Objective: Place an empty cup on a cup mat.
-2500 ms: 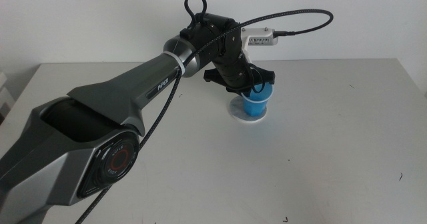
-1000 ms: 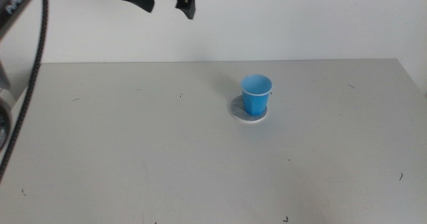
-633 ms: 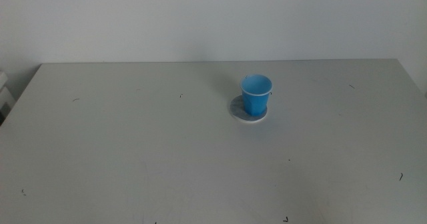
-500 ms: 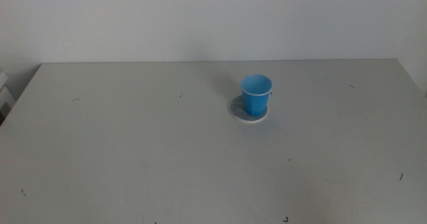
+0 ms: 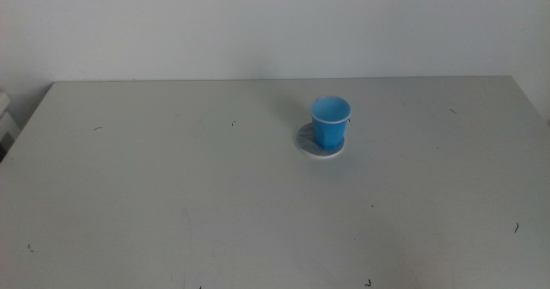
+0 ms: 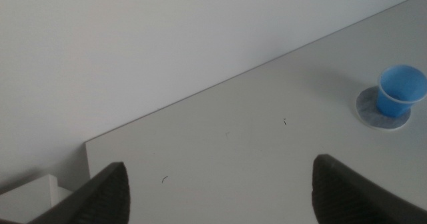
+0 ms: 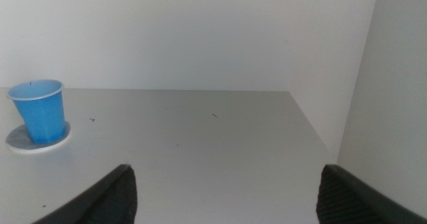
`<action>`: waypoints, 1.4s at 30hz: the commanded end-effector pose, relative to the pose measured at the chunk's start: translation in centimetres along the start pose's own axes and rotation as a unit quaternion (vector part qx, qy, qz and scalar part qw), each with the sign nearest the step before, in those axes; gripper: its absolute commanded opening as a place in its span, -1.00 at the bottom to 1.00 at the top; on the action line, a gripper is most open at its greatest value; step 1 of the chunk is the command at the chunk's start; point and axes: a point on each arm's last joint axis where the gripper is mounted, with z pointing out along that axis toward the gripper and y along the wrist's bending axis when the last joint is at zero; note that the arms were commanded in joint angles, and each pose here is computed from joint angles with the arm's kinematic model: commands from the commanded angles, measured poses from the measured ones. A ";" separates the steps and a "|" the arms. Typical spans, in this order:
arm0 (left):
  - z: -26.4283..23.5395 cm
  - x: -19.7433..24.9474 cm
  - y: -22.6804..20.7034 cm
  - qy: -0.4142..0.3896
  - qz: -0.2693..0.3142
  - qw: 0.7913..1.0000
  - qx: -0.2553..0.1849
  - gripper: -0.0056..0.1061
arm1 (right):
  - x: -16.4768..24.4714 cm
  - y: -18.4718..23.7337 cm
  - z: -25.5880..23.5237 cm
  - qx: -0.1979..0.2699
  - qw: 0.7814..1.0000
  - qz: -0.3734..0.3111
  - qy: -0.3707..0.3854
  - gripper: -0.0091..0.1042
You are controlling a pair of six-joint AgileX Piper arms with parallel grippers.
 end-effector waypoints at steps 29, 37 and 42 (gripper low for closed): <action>-3.9 29.5 -8.3 -0.244 -0.088 0.964 -0.065 0.98 | -1.1 0.0 -0.3 0.003 0.999 -0.009 -0.054 0.82; -1.3 34.0 -9.3 -0.248 -0.092 0.962 -0.070 0.98 | -1.1 0.0 -0.3 0.003 0.999 -0.009 -0.054 0.82; 0.1 35.4 -9.5 -0.229 -0.097 0.966 -0.070 0.98 | -1.1 0.0 -0.3 0.003 0.999 -0.009 -0.054 0.82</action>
